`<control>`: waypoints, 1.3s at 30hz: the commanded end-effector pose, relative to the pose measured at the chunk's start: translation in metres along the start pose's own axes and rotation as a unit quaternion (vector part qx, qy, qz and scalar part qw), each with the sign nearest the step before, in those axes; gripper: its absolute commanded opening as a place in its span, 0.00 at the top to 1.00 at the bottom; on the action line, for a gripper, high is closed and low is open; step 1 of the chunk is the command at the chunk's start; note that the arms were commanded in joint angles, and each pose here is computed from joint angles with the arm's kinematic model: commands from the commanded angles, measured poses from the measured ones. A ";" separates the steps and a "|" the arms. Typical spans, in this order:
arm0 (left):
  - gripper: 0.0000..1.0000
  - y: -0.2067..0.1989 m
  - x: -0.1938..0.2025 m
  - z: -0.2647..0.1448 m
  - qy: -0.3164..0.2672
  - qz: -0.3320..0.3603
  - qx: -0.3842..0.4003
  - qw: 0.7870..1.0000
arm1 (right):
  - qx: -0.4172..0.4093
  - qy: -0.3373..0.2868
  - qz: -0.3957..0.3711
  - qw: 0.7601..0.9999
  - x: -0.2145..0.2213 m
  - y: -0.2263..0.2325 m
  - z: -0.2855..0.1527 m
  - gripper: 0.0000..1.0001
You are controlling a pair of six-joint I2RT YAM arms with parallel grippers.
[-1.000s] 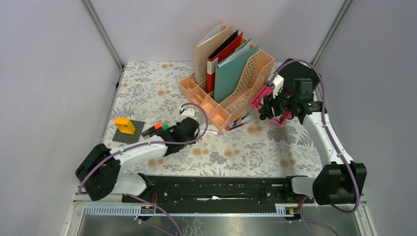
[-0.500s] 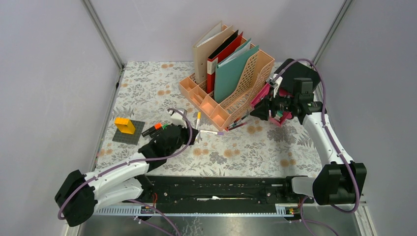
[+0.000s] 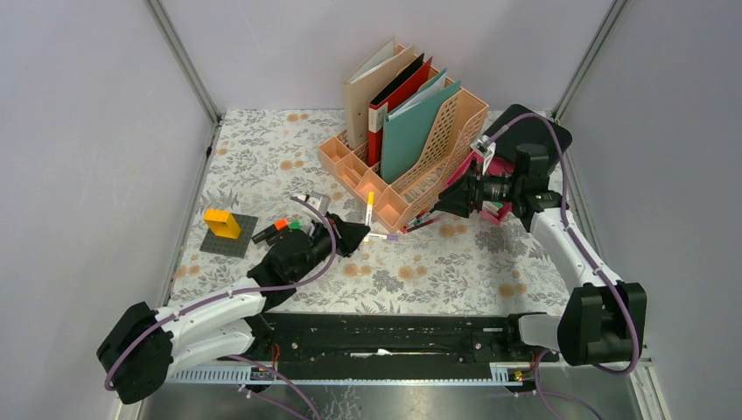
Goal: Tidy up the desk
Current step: Pick up the stationery from the center of the board.
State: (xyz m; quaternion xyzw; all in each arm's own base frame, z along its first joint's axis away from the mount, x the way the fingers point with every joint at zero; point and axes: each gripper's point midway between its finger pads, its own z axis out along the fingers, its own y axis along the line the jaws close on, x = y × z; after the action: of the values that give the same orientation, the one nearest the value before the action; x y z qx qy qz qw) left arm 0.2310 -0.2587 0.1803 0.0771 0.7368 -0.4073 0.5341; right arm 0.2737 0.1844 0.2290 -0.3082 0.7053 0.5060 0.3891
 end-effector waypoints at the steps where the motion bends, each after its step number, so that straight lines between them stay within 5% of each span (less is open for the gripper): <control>1: 1.00 -0.035 -0.024 0.004 -0.055 -0.033 0.085 0.994 | -0.041 -0.010 -0.003 0.999 -0.006 0.013 0.012 0.39; 23: 1.00 -0.078 -0.016 0.037 -0.061 -0.111 0.165 0.978 | -0.091 0.002 0.044 0.995 0.013 0.028 0.046 0.29; 39: 1.00 -0.094 -0.002 0.050 -0.045 -0.116 0.185 0.975 | -0.119 0.029 0.051 0.991 0.030 0.043 0.067 0.33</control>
State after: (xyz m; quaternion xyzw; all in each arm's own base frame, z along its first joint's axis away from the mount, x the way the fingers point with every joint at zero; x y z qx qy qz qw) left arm 0.2182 -0.3441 0.1933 0.0633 0.6710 -0.5649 0.4761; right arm 0.2426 0.2520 0.2083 -0.3131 0.6793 0.5935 0.2969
